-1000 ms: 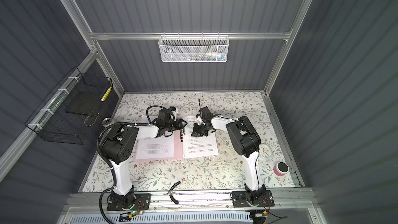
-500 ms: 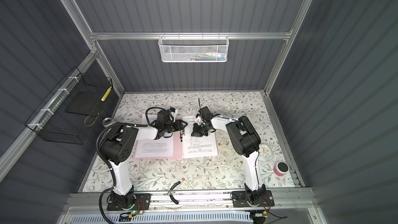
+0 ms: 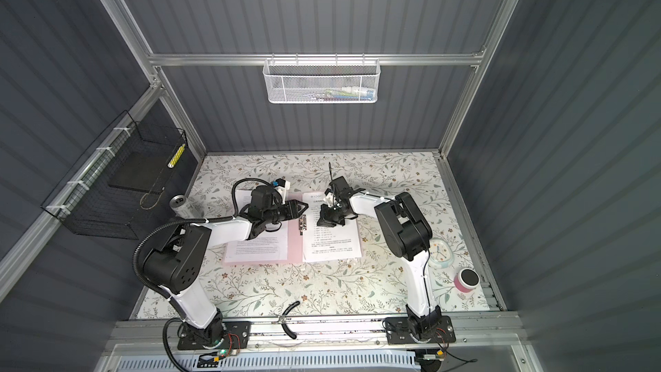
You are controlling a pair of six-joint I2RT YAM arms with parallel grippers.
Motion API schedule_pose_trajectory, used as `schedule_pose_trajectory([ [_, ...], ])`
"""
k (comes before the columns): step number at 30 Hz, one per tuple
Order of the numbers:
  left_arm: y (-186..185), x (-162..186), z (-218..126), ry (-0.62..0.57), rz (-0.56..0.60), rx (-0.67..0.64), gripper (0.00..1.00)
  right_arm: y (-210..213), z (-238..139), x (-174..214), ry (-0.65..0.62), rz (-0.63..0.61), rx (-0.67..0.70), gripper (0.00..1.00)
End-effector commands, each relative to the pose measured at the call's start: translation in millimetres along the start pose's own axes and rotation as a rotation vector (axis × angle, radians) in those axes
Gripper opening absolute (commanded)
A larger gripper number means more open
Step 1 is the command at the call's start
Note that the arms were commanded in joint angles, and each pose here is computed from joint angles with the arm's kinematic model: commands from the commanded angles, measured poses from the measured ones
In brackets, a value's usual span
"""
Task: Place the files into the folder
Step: 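Lift the clip's wire lever with the right gripper while the left gripper waits beside it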
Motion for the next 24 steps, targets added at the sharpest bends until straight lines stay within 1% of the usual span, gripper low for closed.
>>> schedule_pose_trajectory([
  [1, -5, 5, -10, 0.009, 0.006, 0.007, 0.46, -12, 4, 4, 0.021, 0.021, 0.055, 0.0],
  [8, -5, 10, -17, 0.01, -0.007, -0.002, 0.46, 11, -19, -3, -0.039, 0.013, 0.014, 0.01],
  [9, -5, 11, -18, 0.01, -0.013, -0.006, 0.46, 16, -24, -4, -0.053, 0.015, 0.003, 0.05],
  [11, -5, 14, -23, 0.01, -0.022, -0.009, 0.45, 24, -34, -4, -0.083, 0.037, -0.025, 0.2],
  [12, -4, 15, -24, 0.012, -0.029, -0.011, 0.45, 27, -36, -3, -0.09, 0.047, -0.046, 0.25],
  [13, -4, 17, -25, 0.016, -0.036, -0.014, 0.43, 33, -39, -1, -0.094, 0.057, -0.077, 0.26],
  [17, -2, 26, -33, 0.036, -0.048, -0.036, 0.41, 54, -45, 2, -0.097, 0.071, -0.164, 0.23],
  [22, 2, 36, -51, 0.046, -0.039, -0.093, 0.41, 76, -40, 6, -0.066, 0.066, -0.22, 0.22],
  [24, 9, 39, -59, 0.034, -0.039, -0.149, 0.41, 82, -37, 7, -0.051, 0.066, -0.232, 0.22],
])
Point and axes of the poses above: each gripper's point midway between its finger pads, its own z axis out along the fingers, its own y axis along the line the jaws close on, x = y × z, the point moved 3 cm from there along -z, back along the fingers, and after that the axes turned 1 degree about z, right-handed, at the moved point
